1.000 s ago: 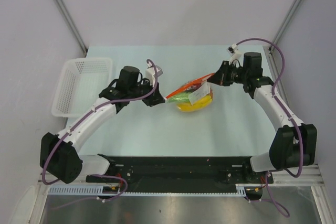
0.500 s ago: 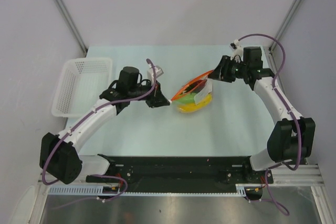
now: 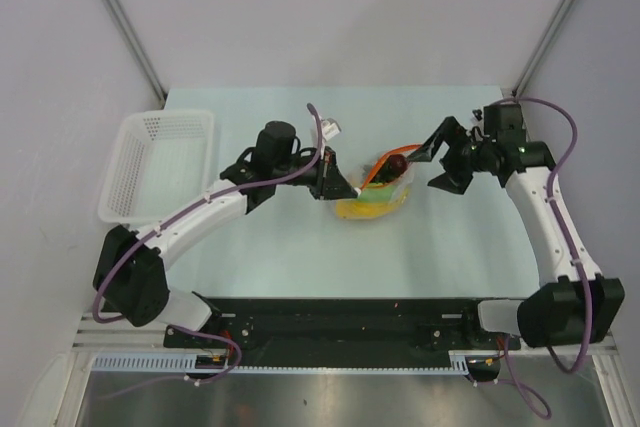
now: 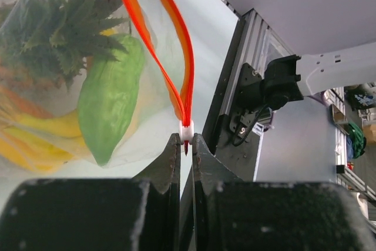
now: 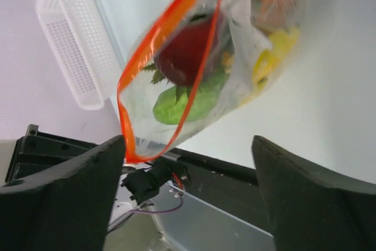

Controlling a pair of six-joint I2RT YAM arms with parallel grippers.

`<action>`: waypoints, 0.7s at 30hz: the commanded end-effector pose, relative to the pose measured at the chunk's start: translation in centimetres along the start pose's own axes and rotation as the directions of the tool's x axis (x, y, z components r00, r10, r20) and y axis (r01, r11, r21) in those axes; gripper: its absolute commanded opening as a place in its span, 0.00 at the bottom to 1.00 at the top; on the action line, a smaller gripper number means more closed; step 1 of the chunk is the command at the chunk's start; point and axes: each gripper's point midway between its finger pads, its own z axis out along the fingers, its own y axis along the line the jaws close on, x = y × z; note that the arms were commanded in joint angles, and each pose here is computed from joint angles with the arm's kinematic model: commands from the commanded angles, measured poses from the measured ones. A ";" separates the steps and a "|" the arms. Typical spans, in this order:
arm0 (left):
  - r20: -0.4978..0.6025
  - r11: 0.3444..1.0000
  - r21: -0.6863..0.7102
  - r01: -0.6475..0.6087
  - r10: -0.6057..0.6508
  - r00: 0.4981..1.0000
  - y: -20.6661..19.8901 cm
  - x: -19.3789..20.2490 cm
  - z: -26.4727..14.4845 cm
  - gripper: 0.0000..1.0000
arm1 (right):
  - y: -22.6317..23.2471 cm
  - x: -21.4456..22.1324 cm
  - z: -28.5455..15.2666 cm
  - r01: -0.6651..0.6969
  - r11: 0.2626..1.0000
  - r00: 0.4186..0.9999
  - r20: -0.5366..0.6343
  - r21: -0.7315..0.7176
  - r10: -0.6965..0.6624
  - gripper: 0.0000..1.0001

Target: Open the zip-top bag and remove the fake food

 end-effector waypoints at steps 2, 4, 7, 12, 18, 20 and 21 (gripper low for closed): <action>0.059 0.996 0.051 -0.069 0.066 0.996 -2.7 -2.5 0.6 0.00 | -1.0 2.4 -0.6 -0.122 0.992 0.992 -0.004 -0.042 0.122 0.74; 0.050 0.997 0.046 -0.068 0.066 0.997 -2.7 -2.2 0.6 0.00 | 0.4 2.2 -0.4 -0.125 0.985 0.992 0.008 -0.119 0.127 0.65; 0.043 0.996 0.049 -0.071 0.068 0.997 -3.0 -1.8 0.8 0.00 | 1.1 2.4 0.6 -0.092 0.990 0.996 -0.008 -0.111 0.092 0.66; 0.030 0.996 0.054 -0.073 0.071 0.997 -3.5 -1.4 1.2 0.00 | 1.8 2.0 1.6 -0.016 0.998 1.000 -0.002 -0.059 0.015 0.68; 0.033 0.996 0.048 -0.081 0.079 0.996 -3.9 -1.5 1.4 0.00 | -0.9 2.1 3.4 0.041 0.997 0.999 -0.013 0.070 -0.040 0.33; 0.039 0.997 -0.009 -0.077 0.077 0.996 -3.2 -1.8 1.2 0.00 | -1.0 1.7 2.8 0.081 0.992 0.997 0.006 0.100 -0.082 0.22; 0.046 0.995 -0.019 -0.094 0.095 0.994 -3.3 -2.1 1.0 0.00 | -1.0 1.2 2.6 0.097 0.989 0.995 0.026 0.116 -0.100 0.18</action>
